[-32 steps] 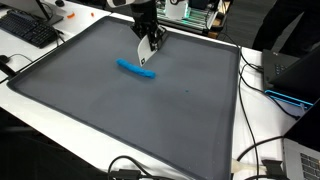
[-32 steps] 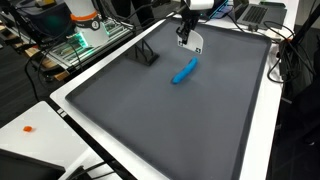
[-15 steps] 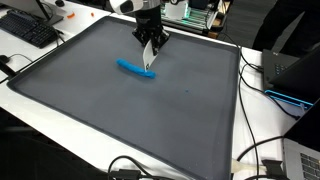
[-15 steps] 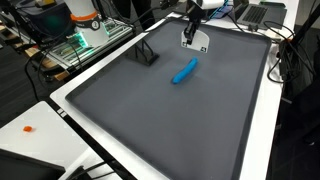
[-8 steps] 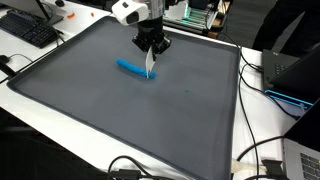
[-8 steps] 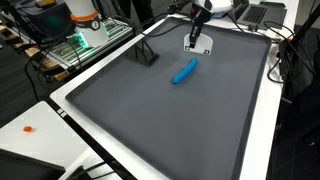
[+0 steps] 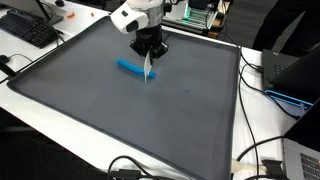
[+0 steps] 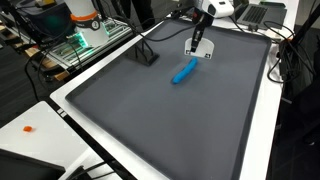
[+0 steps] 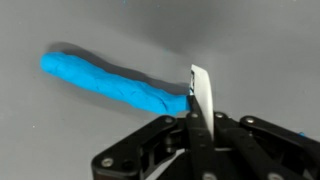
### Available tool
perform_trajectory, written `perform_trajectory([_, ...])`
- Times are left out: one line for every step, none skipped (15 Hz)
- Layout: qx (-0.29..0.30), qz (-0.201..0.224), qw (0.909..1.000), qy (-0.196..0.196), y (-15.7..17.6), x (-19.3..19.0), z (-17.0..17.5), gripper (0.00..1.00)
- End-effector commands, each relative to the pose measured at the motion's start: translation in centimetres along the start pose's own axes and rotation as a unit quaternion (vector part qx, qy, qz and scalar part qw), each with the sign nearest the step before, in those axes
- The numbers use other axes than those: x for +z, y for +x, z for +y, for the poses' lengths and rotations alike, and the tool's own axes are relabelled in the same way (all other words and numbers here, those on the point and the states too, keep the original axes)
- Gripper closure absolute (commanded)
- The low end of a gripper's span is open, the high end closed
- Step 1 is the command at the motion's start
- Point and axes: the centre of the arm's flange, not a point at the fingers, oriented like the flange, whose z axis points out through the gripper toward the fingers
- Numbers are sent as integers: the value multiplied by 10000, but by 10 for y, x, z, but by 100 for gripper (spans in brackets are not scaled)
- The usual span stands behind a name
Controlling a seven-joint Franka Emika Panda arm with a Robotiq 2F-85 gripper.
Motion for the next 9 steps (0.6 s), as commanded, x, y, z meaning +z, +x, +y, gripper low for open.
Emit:
perform_trajectory([-86, -34, 9998, -158, 4, 6, 4, 99])
perform_trajectory([-54, -31, 9998, -180, 5, 7, 5, 99])
perform_trajectory([-31, -19, 9998, -189, 5, 7, 5, 99])
perform_trajectory([-16, -15, 9998, -186, 6, 8, 6, 99])
perform_trajectory([11, -17, 9998, -191, 6, 9, 6, 99])
perform_trajectory([39, -22, 9998, -195, 7, 10, 7, 99])
perform_trajectory([58, -28, 9998, -185, 8, 11, 7, 99])
perform_trajectory([77, -30, 9998, -177, 8, 12, 8, 99])
perform_trajectory([108, -31, 9998, -190, 9, 14, 8, 99])
